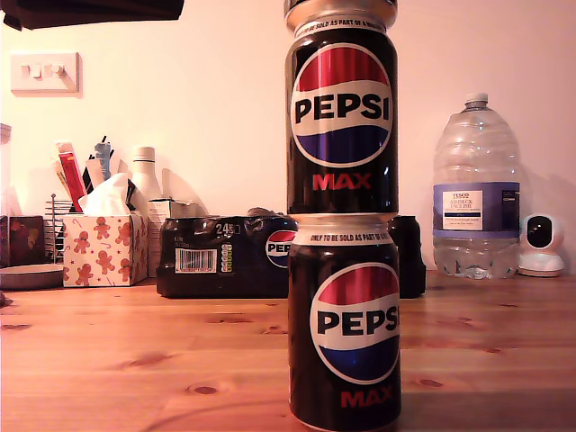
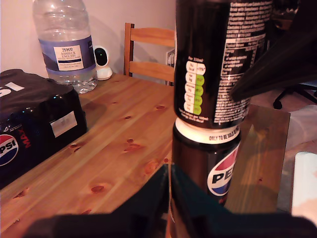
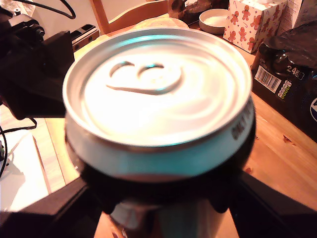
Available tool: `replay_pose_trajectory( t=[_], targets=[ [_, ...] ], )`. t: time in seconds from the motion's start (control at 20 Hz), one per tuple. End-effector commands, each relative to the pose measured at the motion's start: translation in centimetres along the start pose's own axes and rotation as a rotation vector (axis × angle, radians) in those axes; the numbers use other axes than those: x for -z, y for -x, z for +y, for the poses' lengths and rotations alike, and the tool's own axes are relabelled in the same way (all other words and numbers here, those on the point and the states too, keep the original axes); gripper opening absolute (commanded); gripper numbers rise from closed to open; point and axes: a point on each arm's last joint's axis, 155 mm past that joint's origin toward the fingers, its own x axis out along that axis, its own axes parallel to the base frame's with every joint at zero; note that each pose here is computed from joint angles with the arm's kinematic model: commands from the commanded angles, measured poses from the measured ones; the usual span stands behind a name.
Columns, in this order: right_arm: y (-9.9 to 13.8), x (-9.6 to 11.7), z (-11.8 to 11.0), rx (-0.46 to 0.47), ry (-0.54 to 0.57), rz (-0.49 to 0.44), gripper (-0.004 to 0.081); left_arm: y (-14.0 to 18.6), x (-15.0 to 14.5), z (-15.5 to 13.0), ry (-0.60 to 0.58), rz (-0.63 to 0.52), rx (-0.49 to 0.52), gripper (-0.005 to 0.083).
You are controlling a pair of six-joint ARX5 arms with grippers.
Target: Stack up the Pepsi cans on top of each other
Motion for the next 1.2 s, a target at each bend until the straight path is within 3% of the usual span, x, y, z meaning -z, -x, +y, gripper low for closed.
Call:
replay_pose_trajectory(
  t=[0.0,0.45,0.6,0.65,1.15],
  targets=[
    [0.20,-0.30,0.17,-0.002,0.003,-0.005,0.0187,-0.08,0.41,0.08,-0.002,0.005,-0.001,-0.0019],
    [0.19,-0.40,0.27,-0.005,-0.003,-0.008,0.0217,-0.08,0.41,0.08,-0.005,0.005,-0.001,-0.0019],
    [0.19,-0.40,0.28,-0.005,-0.023,-0.008,0.0576,-0.08,0.40,0.08,-0.006,0.005,-0.001,-0.0019],
    [0.18,-0.40,0.29,-0.005,-0.020,-0.008,0.0635,-0.08,0.40,0.08,-0.005,0.005,-0.001,-0.0019],
    [0.37,-1.14,0.18,0.001,-0.016,-0.029,0.0646,-0.08,0.40,0.09,-0.005,0.005,-0.002,-0.0019]
  ],
)
